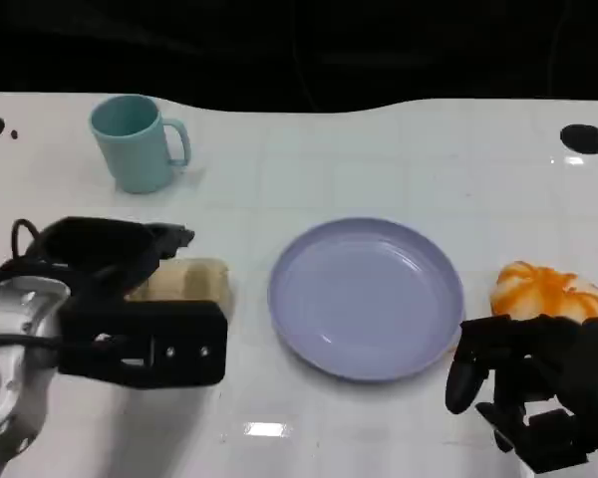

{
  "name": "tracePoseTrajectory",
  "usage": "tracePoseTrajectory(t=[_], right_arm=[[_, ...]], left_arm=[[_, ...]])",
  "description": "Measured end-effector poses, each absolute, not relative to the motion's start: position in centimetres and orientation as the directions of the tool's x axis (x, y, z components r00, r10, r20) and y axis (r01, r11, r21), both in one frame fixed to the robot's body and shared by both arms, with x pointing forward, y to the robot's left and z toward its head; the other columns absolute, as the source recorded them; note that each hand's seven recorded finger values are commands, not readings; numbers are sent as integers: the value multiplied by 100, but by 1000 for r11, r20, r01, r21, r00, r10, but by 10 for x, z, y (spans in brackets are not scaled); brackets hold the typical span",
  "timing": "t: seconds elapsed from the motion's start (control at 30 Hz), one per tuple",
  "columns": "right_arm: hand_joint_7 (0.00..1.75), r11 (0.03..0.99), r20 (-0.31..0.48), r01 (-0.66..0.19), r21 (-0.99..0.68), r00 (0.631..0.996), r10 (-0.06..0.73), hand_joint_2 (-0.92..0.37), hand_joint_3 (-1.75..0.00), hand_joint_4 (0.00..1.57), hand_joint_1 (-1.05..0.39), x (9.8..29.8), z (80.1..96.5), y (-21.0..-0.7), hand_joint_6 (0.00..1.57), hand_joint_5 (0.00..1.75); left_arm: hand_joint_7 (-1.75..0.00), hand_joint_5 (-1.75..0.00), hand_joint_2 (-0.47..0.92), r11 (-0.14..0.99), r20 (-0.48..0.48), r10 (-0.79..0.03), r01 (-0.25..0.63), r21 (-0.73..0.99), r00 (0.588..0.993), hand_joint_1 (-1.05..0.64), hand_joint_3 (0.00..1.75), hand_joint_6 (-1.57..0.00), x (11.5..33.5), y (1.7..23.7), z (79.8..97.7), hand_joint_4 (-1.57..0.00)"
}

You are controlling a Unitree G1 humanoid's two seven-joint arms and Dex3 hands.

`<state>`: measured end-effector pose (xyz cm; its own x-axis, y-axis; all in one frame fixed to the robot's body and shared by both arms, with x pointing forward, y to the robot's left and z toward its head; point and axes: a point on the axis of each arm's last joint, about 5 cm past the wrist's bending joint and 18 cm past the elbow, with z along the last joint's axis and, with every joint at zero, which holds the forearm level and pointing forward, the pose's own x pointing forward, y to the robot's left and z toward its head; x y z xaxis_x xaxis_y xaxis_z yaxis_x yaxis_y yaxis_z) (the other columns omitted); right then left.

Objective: Grasp the towel on the left side of the plate with the left hand and place it into the plate.

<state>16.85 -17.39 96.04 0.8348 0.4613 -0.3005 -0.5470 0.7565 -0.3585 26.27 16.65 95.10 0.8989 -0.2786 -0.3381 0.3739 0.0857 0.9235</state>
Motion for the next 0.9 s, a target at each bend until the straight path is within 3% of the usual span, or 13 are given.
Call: tracePoseTrajectory(t=[0.17, 0.4, 0.47, 0.5, 0.53, 0.63, 0.7, 0.73, 0.77, 0.8, 0.83, 0.9], right_arm=[[144, 757, -299, -548, -356, 834, 463, -64, -97, 69, 4, 168, 960, -174, 67, 169], [144, 757, -295, -548, -357, 835, 465, -64, -98, 70, 4, 167, 961, -174, 68, 169], [144, 757, -294, -548, -357, 835, 466, -63, -98, 70, 3, 167, 961, -174, 68, 168], [144, 756, -293, -548, -357, 835, 466, -63, -99, 70, 3, 167, 961, -174, 68, 168], [144, 756, -293, -548, -357, 834, 466, -63, -99, 70, 3, 167, 961, -174, 68, 168], [144, 756, -294, -548, -357, 835, 466, -62, -99, 70, 3, 167, 961, -174, 68, 167], [144, 756, -294, -548, -357, 834, 466, -62, -100, 70, 3, 167, 961, -173, 68, 167], [144, 756, -294, -548, -357, 834, 466, -62, -100, 70, 3, 167, 961, -173, 68, 167], [144, 756, -294, -548, -357, 834, 466, -62, -100, 70, 3, 167, 961, -173, 68, 167], [144, 756, -294, -548, -357, 834, 466, -62, -100, 70, 3, 167, 961, -173, 68, 167], [144, 756, -294, -548, -357, 834, 466, -62, -99, 70, 3, 167, 961, -173, 68, 167], [144, 756, -294, -549, -357, 834, 467, -62, -99, 69, 2, 167, 961, -173, 68, 167]], left_arm=[[-1, -9, 89, 45, -422, -243, 445, 895, 873, -57, 0, -33, 282, 160, 933, -44], [-3, -8, 92, 42, -396, -219, 414, 909, 892, -48, 6, -42, 297, 157, 906, -51], [-6, -11, 92, 43, -384, -215, 401, 915, 898, -41, 10, -50, 298, 156, 900, -60], [-8, -24, 92, 48, -374, -211, 392, 919, 903, -34, 13, -62, 298, 157, 897, -69], [-7, -55, 92, 58, -363, -209, 382, 922, 908, -27, 16, -78, 298, 157, 893, -68], [-17, -108, 92, 109, -326, -213, 354, 929, 921, -20, 23, -105, 294, 159, 882, -76], [-76, -152, 92, 138, -291, -230, 327, 935, 929, -19, 28, -95, 293, 161, 879, -83], [-127, -165, 89, 146, -273, -242, 313, 939, 931, -18, 38, -80, 292, 162, 878, -89], [-147, -170, 87, 154, -254, -252, 298, 942, 934, -18, 43, -74, 291, 163, 876, -91], [-160, -172, 80, 162, -235, -262, 283, 945, 936, -18, 59, -70, 290, 164, 875, -91], [-169, -174, 71, 171, -219, -271, 271, 947, 937, -18, 77, -67, 290, 164, 874, -89], [-173, -174, 64, 185, -200, -284, 258, 948, 938, -17, 89, -66, 290, 163, 875, -88]])
